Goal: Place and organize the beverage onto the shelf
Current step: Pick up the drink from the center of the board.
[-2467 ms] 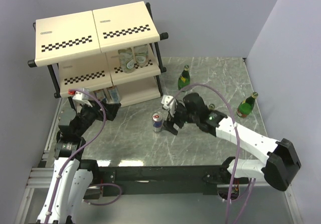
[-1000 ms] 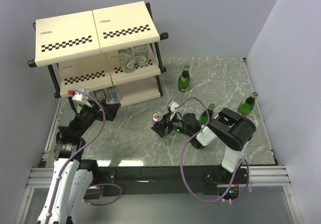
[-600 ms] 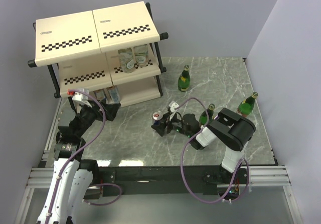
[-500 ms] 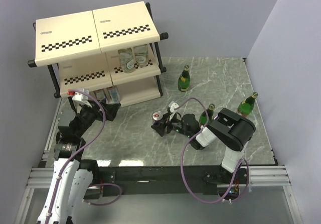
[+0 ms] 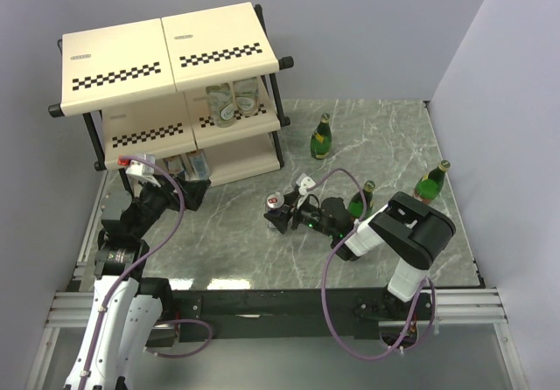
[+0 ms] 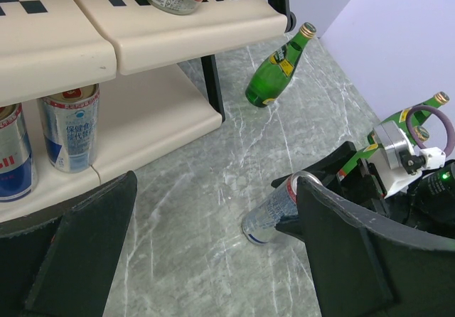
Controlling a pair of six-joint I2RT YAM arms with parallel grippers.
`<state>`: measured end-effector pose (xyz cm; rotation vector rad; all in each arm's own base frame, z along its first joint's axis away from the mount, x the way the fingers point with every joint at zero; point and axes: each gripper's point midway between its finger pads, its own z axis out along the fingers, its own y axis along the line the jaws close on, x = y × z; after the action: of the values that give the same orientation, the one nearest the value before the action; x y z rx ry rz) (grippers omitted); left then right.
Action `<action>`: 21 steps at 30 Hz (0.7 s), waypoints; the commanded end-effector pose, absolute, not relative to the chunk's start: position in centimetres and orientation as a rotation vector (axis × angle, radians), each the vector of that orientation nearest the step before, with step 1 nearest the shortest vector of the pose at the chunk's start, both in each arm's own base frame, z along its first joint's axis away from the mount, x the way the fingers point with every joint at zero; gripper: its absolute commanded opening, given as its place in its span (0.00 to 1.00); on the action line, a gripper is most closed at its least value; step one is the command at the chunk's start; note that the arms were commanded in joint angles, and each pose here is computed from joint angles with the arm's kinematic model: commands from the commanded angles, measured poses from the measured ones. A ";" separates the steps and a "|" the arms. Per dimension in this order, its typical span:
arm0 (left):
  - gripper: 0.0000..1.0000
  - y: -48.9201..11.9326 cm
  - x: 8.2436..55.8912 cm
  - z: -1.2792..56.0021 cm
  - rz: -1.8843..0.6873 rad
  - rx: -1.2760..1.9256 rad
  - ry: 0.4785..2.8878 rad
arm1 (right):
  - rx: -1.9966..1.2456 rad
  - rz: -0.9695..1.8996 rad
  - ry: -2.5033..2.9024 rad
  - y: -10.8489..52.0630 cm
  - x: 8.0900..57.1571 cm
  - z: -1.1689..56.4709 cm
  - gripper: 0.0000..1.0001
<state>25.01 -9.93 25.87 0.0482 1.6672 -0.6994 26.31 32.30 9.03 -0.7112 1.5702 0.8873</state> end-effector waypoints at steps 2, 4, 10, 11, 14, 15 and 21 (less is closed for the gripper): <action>1.00 -10.1 24.8 28.3 -0.690 0.098 1.602 | -0.641 0.890 1.349 32.5 27.1 14.8 0.73; 0.99 -10.1 24.8 28.3 -0.690 0.098 1.602 | -0.659 0.900 1.359 32.7 26.9 14.4 0.67; 0.99 -10.1 24.8 28.3 -0.691 0.096 1.602 | -0.729 0.926 1.346 33.4 26.2 14.4 0.39; 1.00 -10.1 24.7 28.4 -0.692 0.099 1.599 | -0.739 0.925 1.318 33.6 26.2 15.3 0.29; 1.00 -10.1 24.7 28.5 -0.689 0.100 1.596 | -0.774 0.913 1.298 34.2 26.5 16.7 0.14; 1.00 -10.1 24.7 28.4 -0.691 0.101 1.596 | -0.784 0.904 1.287 34.5 26.7 17.9 0.01; 1.00 -10.0 24.8 28.4 -0.688 0.099 1.599 | -0.827 0.917 1.196 36.0 26.9 22.2 0.00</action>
<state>24.98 -9.97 25.88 0.0508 1.6670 -0.7012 26.59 34.36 13.94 -0.8282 1.4525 0.9010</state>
